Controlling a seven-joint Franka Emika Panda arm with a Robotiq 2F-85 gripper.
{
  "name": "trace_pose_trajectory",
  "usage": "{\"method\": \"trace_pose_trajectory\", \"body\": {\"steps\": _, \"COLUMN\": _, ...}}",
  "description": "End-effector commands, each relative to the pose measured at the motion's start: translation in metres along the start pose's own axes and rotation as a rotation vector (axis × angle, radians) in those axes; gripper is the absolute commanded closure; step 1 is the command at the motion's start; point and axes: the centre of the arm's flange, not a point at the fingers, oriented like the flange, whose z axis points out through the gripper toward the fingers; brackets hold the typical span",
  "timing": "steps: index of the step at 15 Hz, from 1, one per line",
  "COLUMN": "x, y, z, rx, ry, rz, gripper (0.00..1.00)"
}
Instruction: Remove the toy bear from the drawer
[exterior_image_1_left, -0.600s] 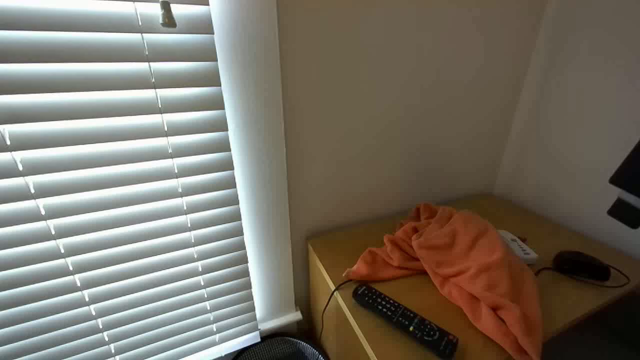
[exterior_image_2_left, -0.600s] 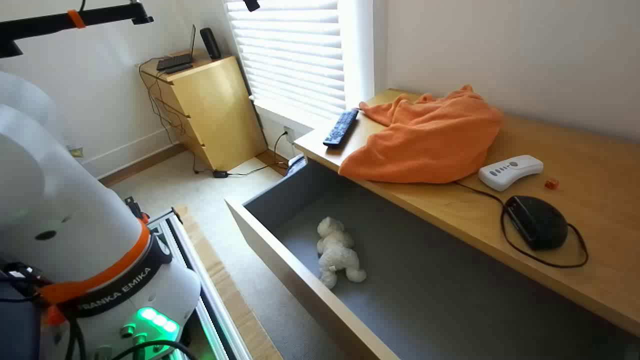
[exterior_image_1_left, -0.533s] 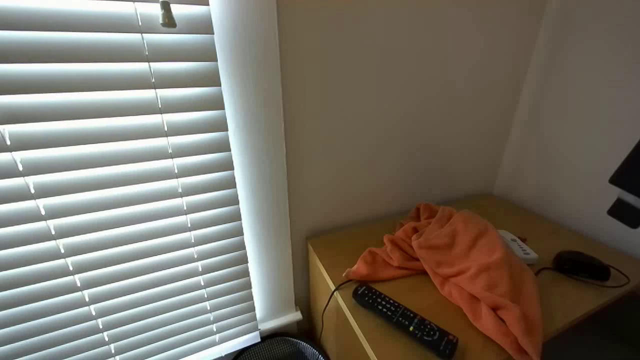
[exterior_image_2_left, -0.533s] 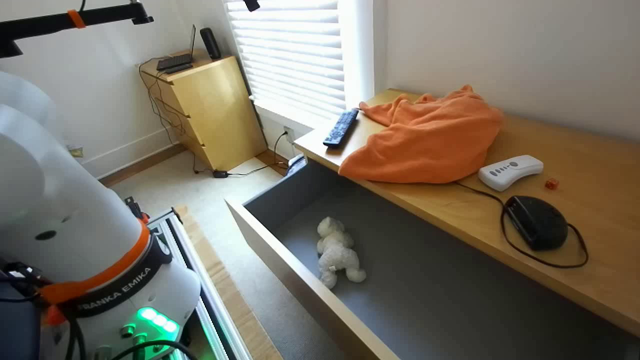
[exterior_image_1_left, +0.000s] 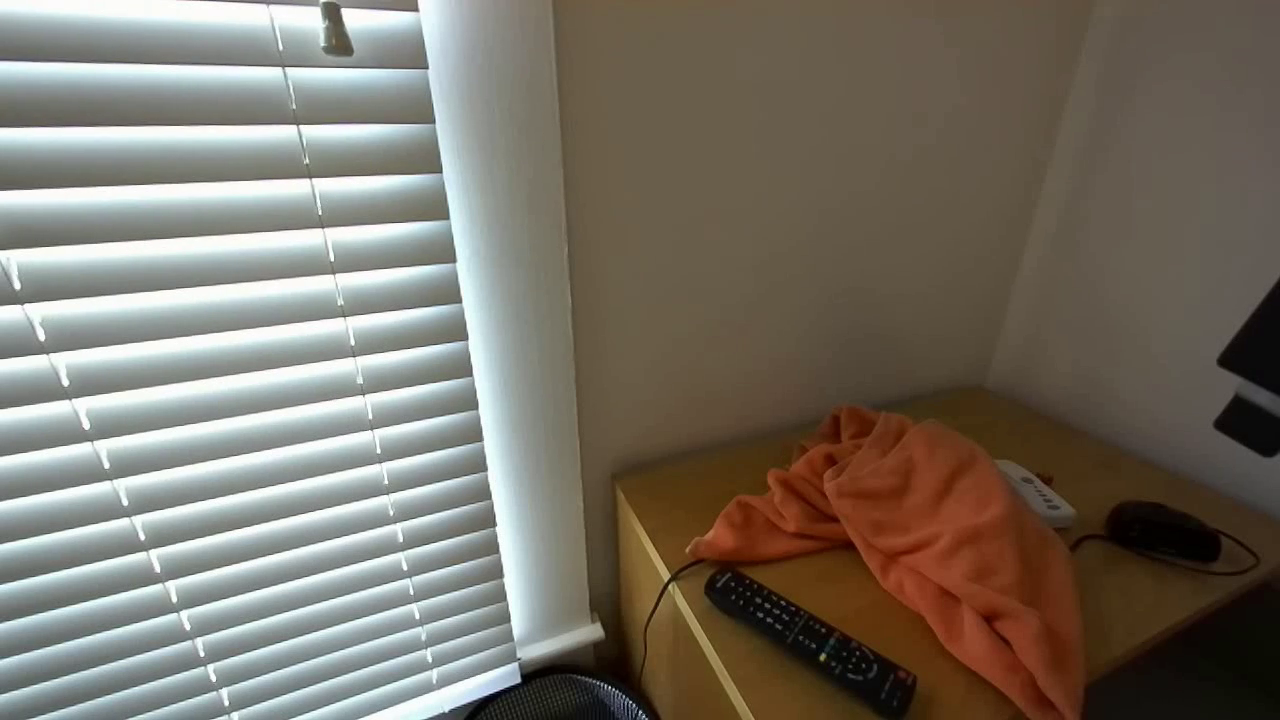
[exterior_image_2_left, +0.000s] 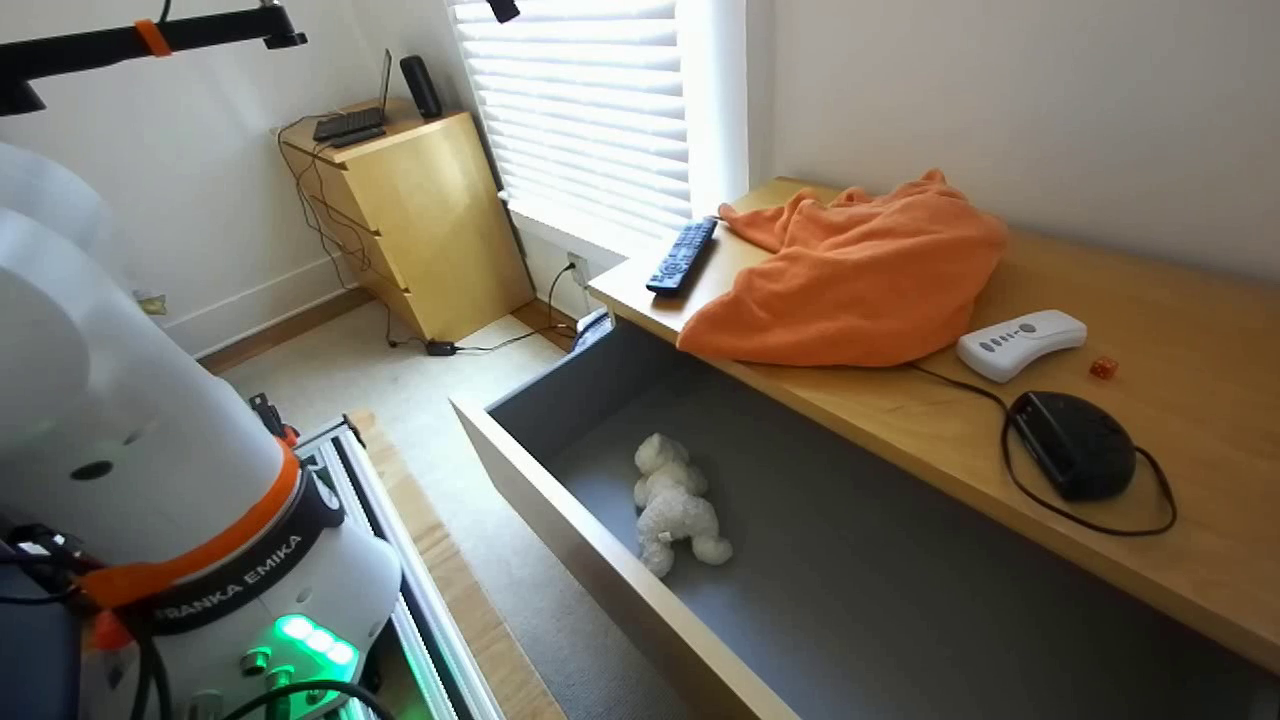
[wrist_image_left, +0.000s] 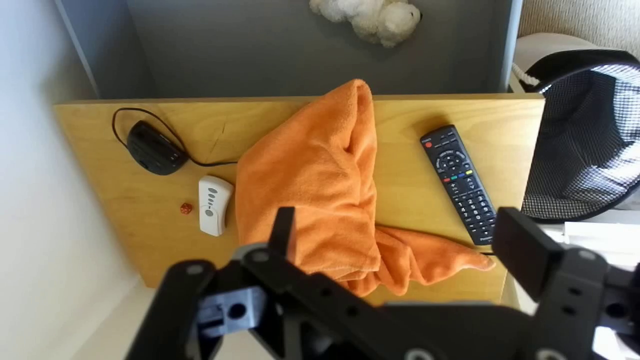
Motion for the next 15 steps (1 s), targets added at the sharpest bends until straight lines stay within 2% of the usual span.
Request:
{"method": "trace_pose_trajectory", "body": {"steps": 1, "x": 0.000, "y": 0.000, "z": 0.000, "rx": 0.000, "ry": 0.000, "rz": 0.000, "gripper": 0.00}}
{"method": "trace_pose_trajectory", "body": {"steps": 4, "x": 0.000, "y": 0.000, "z": 0.000, "rx": 0.000, "ry": 0.000, "rz": 0.000, "gripper": 0.00}}
{"method": "trace_pose_trajectory", "body": {"steps": 6, "x": 0.002, "y": 0.014, "z": 0.019, "rx": 0.022, "ry": -0.057, "rz": 0.105, "gripper": 0.00}}
{"method": "trace_pose_trajectory", "body": {"steps": 10, "x": -0.022, "y": 0.053, "z": 0.081, "rx": 0.033, "ry": -0.167, "rz": 0.296, "gripper": 0.00}}
{"method": "trace_pose_trajectory", "body": {"steps": 15, "x": -0.056, "y": 0.073, "z": 0.162, "rx": 0.129, "ry": -0.299, "rz": 0.515, "gripper": 0.00}}
